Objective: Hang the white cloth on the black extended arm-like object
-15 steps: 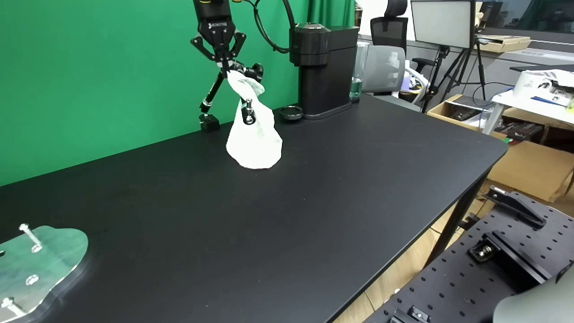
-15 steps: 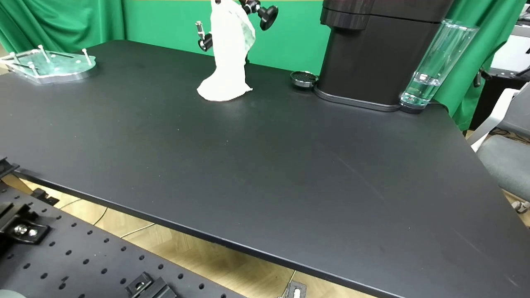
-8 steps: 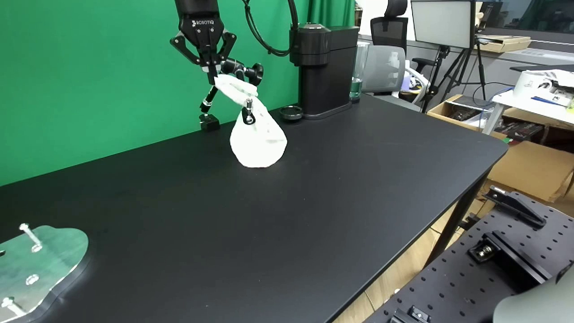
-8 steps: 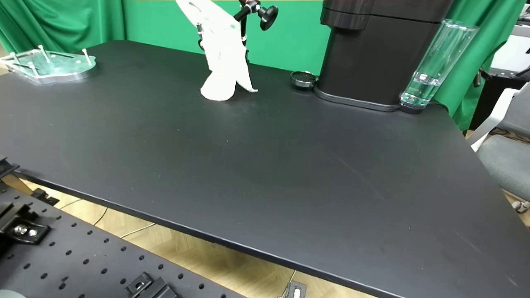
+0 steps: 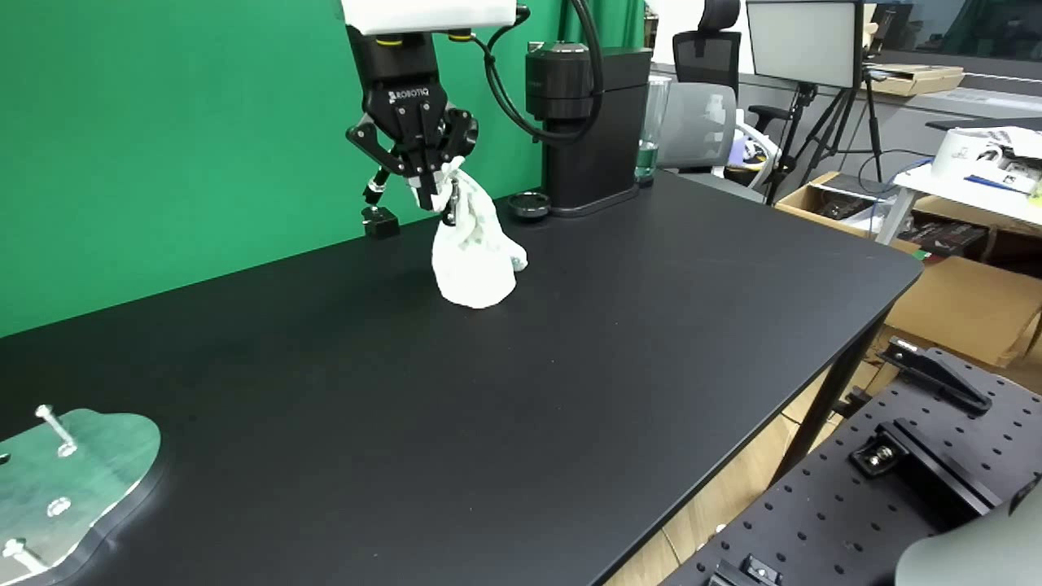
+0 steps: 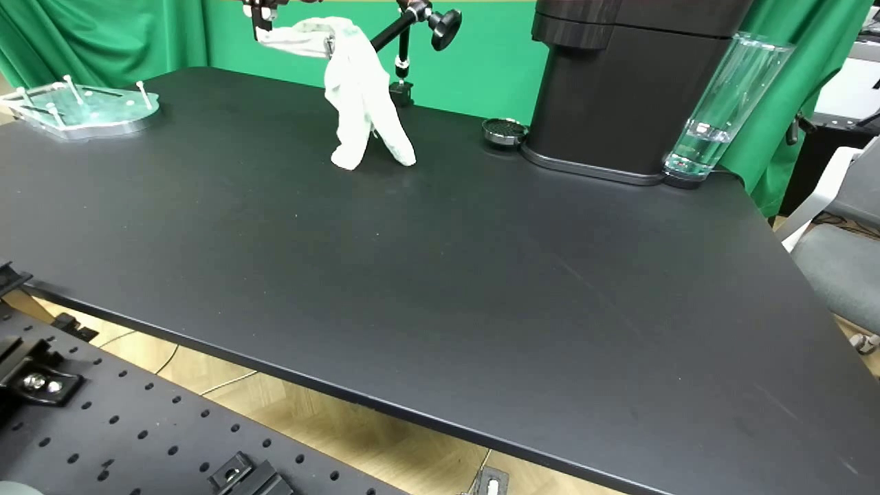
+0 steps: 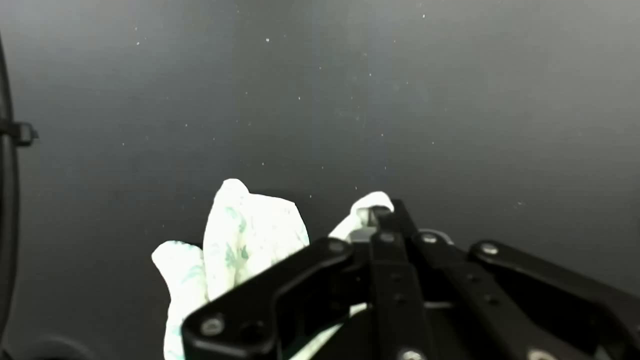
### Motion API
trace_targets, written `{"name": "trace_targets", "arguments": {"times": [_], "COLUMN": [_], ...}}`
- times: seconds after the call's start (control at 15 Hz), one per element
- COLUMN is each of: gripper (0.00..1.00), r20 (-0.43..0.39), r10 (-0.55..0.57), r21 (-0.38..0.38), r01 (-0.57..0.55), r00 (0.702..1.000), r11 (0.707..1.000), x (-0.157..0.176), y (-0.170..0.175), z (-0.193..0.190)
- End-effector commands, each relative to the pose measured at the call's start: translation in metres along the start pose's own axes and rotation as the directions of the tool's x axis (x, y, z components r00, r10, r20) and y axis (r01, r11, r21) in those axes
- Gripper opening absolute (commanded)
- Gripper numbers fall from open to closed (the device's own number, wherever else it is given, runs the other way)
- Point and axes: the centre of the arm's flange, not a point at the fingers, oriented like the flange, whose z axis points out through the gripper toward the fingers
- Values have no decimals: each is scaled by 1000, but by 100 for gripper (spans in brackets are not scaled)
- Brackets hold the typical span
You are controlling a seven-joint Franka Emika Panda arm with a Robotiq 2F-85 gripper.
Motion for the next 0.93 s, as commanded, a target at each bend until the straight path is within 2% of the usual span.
{"name": "trace_targets", "arguments": {"times": [0.0,0.13,0.2,0.33,0.87], "gripper": [0,0,26,33,87], "r20": [29,42,44,45,73], "r10": [18,26,28,21,-42], "r21": [3,8,11,11,-10], "r01": [-19,-26,-29,-21,42], "r00": [999,999,999,999,996], "r11": [1000,1000,1000,1000,999], "x": [-18,-19,-20,-22,-40], "y": [6,9,10,12,0], "z": [19,25,26,26,32]}}
